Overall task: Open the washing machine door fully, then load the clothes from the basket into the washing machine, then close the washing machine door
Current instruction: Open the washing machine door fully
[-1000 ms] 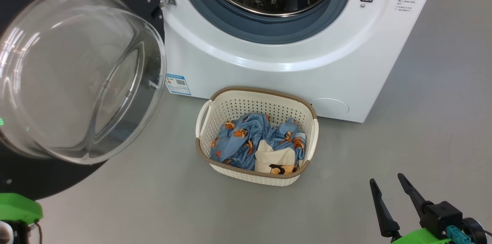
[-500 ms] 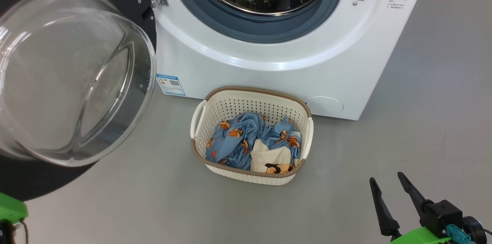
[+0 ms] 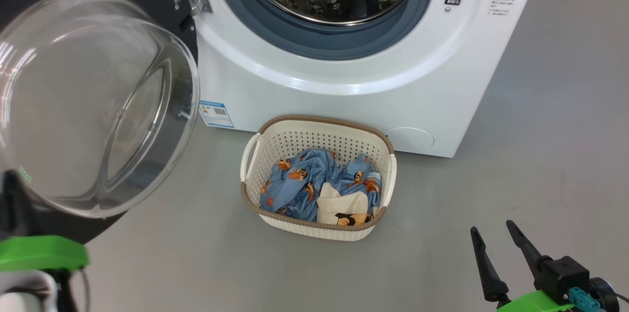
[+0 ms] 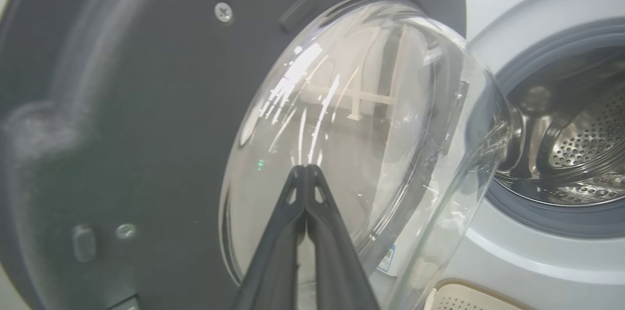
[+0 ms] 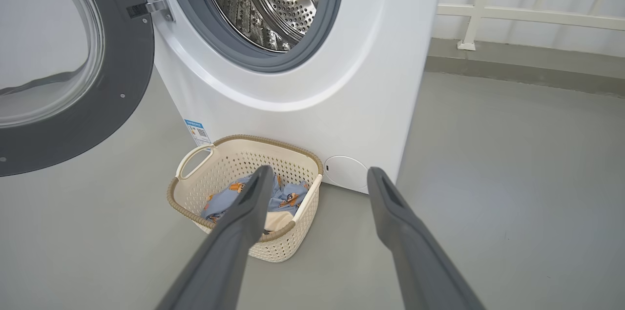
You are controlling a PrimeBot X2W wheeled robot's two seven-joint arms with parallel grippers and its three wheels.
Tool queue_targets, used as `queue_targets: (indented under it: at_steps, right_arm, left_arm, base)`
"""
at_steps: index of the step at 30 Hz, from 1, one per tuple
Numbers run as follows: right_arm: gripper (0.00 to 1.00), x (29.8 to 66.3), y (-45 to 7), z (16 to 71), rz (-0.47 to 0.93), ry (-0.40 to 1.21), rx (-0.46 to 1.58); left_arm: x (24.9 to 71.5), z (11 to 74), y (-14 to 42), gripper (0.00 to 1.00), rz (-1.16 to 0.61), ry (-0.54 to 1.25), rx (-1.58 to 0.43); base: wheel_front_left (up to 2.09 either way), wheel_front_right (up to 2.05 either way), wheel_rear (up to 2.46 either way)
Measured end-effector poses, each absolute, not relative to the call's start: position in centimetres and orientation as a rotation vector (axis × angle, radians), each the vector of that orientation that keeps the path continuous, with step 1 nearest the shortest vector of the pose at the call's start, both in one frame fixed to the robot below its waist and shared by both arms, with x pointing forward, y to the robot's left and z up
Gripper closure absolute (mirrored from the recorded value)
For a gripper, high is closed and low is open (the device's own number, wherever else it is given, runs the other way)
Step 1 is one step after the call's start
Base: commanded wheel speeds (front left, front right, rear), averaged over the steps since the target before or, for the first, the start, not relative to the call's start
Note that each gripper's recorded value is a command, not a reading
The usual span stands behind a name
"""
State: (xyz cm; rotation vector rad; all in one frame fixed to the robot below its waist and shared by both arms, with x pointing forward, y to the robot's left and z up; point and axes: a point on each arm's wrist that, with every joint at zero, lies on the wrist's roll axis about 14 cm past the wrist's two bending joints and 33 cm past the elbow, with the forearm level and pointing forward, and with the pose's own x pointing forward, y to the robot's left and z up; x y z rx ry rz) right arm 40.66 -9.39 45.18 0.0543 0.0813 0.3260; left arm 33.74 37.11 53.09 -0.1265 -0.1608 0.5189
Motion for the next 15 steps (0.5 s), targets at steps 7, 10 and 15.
queue_targets:
  at_steps: [7, 10, 15]
  right_arm:
    - [0.00, 40.4, -10.0, 45.6, 0.306, 0.072, 0.056]
    - [0.00, 40.3, -10.3, 45.7, 0.299, 0.069, 0.055]
    - [0.00, 40.0, -10.8, 46.0, 0.283, 0.061, 0.055]
  left_arm:
    - [34.9, 53.8, 32.1, 1.00, 0.380, -0.192, -0.131]
    - [35.2, 53.7, 30.3, 1.00, 0.323, -0.184, -0.121]
    - [35.2, 52.7, 26.7, 1.00, 0.219, -0.156, -0.139]
  base:
    - [0.00, 0.00, 0.00]
    - [0.00, 0.00, 0.00]
    - [0.00, 0.00, 0.00]
